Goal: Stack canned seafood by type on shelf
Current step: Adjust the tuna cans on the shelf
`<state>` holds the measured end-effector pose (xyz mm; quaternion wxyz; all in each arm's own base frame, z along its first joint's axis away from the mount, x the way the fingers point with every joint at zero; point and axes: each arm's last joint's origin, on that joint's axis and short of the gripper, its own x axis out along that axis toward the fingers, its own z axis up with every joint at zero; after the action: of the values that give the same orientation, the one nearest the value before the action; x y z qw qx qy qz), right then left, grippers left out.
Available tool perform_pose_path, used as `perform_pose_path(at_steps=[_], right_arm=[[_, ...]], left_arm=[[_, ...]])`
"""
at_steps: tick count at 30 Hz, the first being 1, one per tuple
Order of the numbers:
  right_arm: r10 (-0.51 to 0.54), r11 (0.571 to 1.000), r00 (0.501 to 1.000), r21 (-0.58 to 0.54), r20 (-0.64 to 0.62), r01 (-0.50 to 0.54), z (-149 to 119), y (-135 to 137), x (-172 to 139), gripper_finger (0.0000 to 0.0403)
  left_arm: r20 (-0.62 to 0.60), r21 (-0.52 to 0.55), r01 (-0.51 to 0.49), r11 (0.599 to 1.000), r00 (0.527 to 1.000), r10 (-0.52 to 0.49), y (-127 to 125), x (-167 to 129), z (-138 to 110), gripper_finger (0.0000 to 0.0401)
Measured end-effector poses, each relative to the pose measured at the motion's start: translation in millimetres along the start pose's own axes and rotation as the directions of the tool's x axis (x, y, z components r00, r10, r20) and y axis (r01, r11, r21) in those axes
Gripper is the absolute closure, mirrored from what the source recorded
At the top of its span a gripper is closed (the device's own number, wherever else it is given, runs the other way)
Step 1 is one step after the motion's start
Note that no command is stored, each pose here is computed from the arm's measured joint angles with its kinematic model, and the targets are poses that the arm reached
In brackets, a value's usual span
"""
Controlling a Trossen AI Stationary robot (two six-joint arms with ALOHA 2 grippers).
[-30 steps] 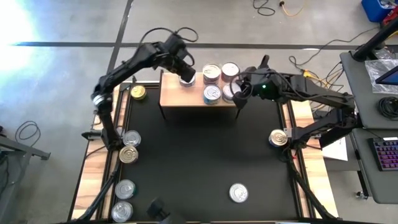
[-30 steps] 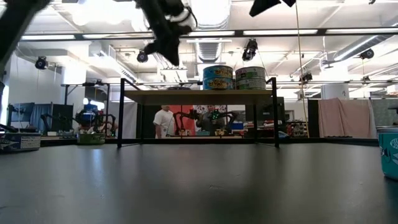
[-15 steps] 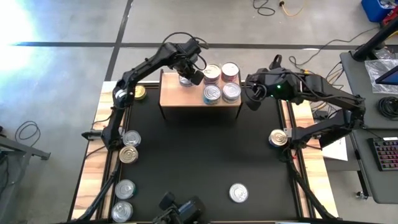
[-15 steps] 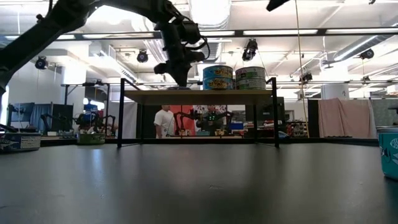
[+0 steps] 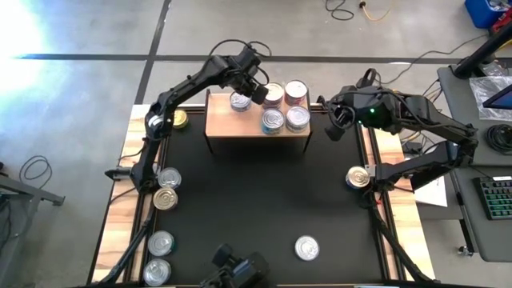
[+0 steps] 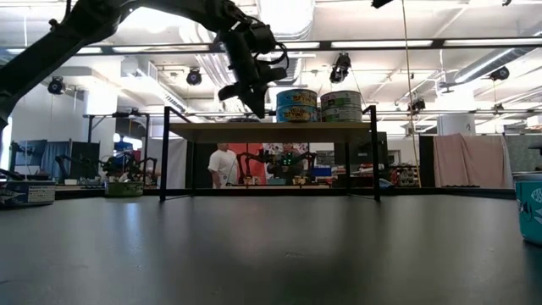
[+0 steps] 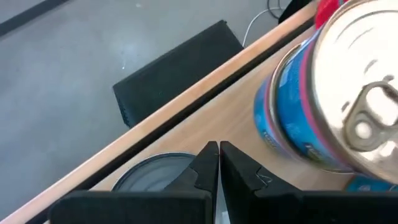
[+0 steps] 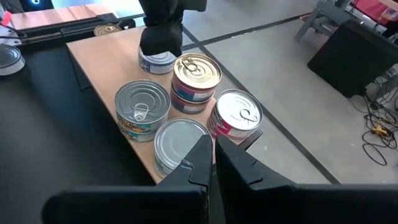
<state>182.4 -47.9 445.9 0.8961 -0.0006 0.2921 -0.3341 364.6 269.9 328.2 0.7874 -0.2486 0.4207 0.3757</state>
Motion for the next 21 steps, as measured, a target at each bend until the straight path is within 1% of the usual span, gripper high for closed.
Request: perform_pose_path(at_steps=[4, 8, 10, 13, 15, 18, 21], right_arm=[[-0.001, 1.0, 1.0, -0.002, -0.003, 0.001, 0.7, 1.4, 2.4, 0.039], [-0.001, 1.0, 1.0, 0.019, -0.018, 0.001, 0.5, 3.5, 6.2, 0.039], [0.0, 0.999, 1.0, 0.033, -0.024, 0.001, -0.4, 4.7, 7.8, 0.039], [-0.003, 1.0, 0.999, 0.03, -0.049, 0.004, -5.3, 7.5, 13.9, 0.039], [-0.006, 1.0, 0.998, 0.011, -0.067, 0.007, -8.9, 9.2, 17.9, 0.039], [-0.008, 1.0, 0.997, 0.002, -0.071, 0.008, -9.9, 9.6, 19.3, 0.039], [0.005, 1.0, 0.998, 0.003, -0.063, -0.005, -8.8, 9.7, 18.4, 0.039]], left_arm=[[-0.028, 0.003, -0.008, 1.0, 1.0, 0.008, 0.5, -4.2, -3.3, 0.0401], [-0.058, 0.033, -0.037, 0.999, 0.998, 0.039, 4.9, -31.6, -7.3, 0.0401], [-0.123, 0.06, -0.058, 0.997, 0.99, 0.065, 9.1, -39.8, -13.4, 0.0401], [-0.226, 0.091, -0.082, 0.992, 0.969, 0.101, 15.7, -33.1, -21.9, 0.0401], [-0.24, 0.096, -0.077, 0.992, 0.966, 0.098, 15.9, -27.9, -23.3, 0.0401], [-0.251, 0.102, -0.03, 0.994, 0.966, 0.055, 13.6, -24.4, -24.5, 0.0401], [-0.273, 0.127, -0.018, 0.992, 0.961, 0.053, 8.7, -15.0, -27.4, 0.0401]])
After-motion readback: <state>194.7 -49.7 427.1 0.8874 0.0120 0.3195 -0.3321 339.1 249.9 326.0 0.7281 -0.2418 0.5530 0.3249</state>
